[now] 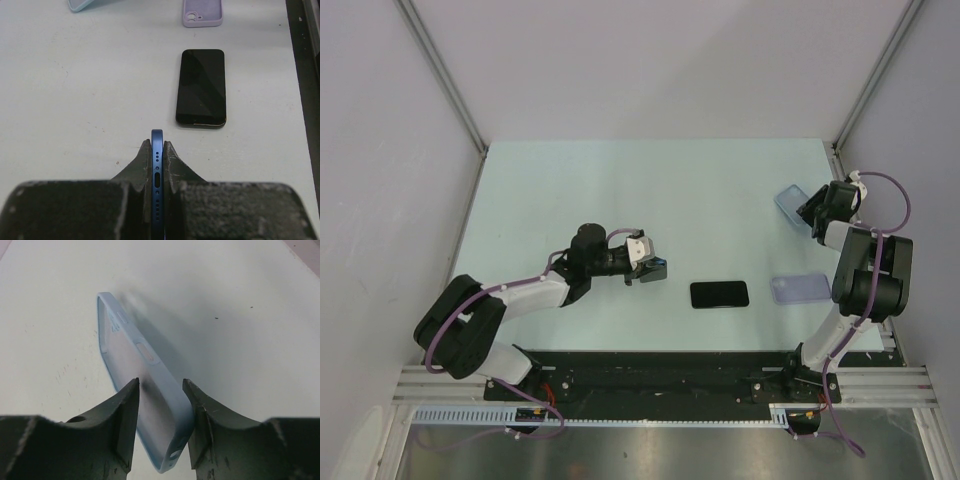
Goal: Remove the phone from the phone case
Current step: Place the phone case at the center of the board.
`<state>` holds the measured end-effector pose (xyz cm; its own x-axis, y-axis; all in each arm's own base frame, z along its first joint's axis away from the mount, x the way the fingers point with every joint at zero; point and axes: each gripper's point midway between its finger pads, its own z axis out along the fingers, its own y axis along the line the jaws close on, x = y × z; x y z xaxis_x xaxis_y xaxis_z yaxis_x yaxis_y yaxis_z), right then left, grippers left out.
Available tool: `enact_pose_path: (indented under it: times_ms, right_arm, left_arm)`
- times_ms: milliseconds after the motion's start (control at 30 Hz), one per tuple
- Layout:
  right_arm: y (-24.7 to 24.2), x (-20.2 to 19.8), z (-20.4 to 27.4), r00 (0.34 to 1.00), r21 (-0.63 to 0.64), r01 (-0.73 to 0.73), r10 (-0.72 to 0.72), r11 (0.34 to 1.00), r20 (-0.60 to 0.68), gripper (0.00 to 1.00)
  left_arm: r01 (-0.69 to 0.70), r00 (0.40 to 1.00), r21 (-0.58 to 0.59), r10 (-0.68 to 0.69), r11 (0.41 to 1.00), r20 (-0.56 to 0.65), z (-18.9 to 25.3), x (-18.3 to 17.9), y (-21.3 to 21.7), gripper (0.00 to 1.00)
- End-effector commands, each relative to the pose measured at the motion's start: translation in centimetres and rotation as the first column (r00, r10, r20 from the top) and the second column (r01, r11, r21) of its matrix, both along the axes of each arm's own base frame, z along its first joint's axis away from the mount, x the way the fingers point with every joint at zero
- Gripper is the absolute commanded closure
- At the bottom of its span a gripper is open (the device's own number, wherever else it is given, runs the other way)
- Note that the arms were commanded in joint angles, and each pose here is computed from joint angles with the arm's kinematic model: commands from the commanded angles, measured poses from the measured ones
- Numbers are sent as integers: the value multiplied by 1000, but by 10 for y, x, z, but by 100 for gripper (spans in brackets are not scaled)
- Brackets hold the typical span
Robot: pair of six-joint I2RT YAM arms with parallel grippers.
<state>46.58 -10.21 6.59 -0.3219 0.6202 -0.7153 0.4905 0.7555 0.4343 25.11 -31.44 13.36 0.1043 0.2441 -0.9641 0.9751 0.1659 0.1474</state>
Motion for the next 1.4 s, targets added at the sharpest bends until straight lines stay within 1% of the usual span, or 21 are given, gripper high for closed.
enact_pose_path:
  times_ms: [0,167,300,467,867,1000,1367]
  right_arm:
    - [-3,-1,9,1000,-7,-4,4,1000,14,55]
    - [-1,-2,15,1000,-4,-14,14,1000,21,48]
    - [2,-2,15,1000,11,-23,22,1000,22,47]
    - [18,8,17,995,90,-73,66,993,72,48]
    - [25,35,36,984,87,-104,90,991,152,47]
    - [31,31,31,988,121,-119,104,986,118,47]
    - [35,19,35,987,124,-160,154,979,54,45]
  left_arm:
    - [31,999,-37,-30,999,33,14,-1,-4,100]
    - [33,999,-40,-31,999,36,16,-1,-4,100]
    - [31,999,-41,-30,999,38,16,-1,-4,100]
    - [33,999,-41,-31,999,38,16,-1,-5,100]
    - [31,999,-39,-30,999,34,15,0,-5,100]
    - [27,999,-41,-26,999,42,17,0,-4,100]
    - [28,999,-40,-27,999,38,16,0,-4,100]
